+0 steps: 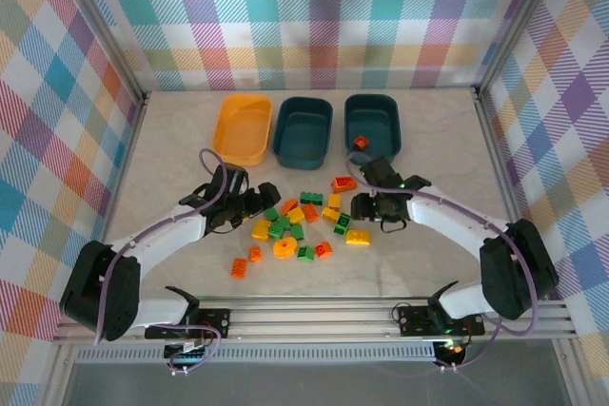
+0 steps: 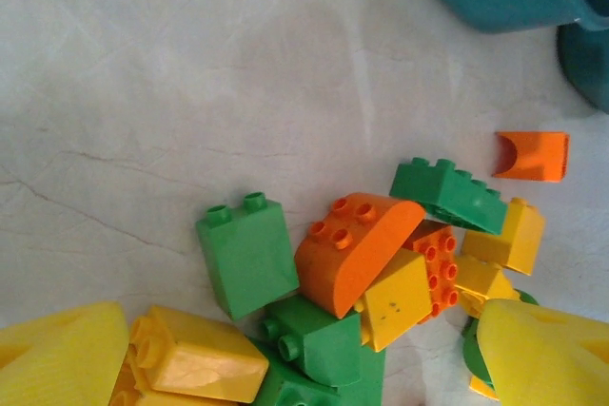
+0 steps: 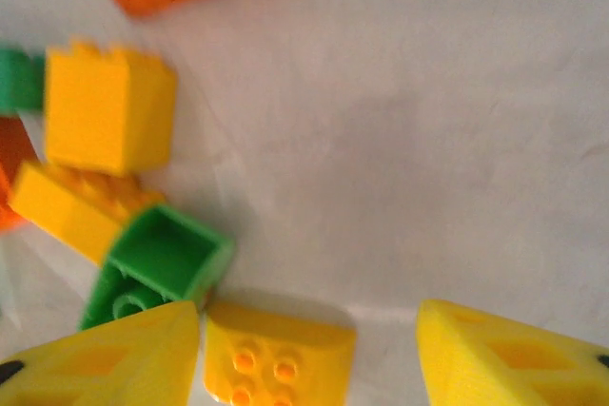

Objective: Sort the legos into containers by color

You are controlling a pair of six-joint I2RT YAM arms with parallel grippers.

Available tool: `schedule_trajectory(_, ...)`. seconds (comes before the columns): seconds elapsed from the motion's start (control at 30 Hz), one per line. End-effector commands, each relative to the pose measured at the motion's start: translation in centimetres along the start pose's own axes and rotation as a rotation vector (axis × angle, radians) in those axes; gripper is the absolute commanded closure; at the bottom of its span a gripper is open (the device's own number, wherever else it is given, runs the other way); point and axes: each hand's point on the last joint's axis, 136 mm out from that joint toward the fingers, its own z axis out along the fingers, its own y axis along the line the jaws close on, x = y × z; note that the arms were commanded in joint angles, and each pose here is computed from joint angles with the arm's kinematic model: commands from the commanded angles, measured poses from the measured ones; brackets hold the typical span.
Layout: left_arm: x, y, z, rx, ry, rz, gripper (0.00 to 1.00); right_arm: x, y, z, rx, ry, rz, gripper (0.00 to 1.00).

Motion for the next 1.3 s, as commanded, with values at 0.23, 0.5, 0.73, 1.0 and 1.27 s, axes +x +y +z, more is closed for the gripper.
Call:
schedule_trajectory(0.23, 0.7, -1.8, 1.2, 0.054, 0.06, 0.007, 0.08, -5.6, 3.8, -0.1, -0.056, -0.117, 0.017, 0.25)
schedule_trajectory(0.5, 0.4, -1.8, -0.3, 0.043, 0.034, 0.025, 0.07, -10.8, 5.1, 2.4, -0.004, -0.159, 0.26, 0.21)
schedule_trajectory(0.73, 0.5, -1.3, -1.1, 0.033, 0.018, 0.048, 0.06, -12.1, 3.5, 4.7, 0.148, -0.179, 0.281, 0.17)
schedule_trajectory(1.0, 0.6, -0.9, -1.1, 0.025, 0.008, 0.054, 0.05, -11.5, 2.4, 6.6, 0.226, -0.146, 0.245, 0.12)
schedule_trajectory(1.27, 0.7, -0.9, -0.8, 0.03, 0.015, 0.057, 0.05, -9.9, -0.4, 6.4, 0.292, -0.125, 0.215, 0.13)
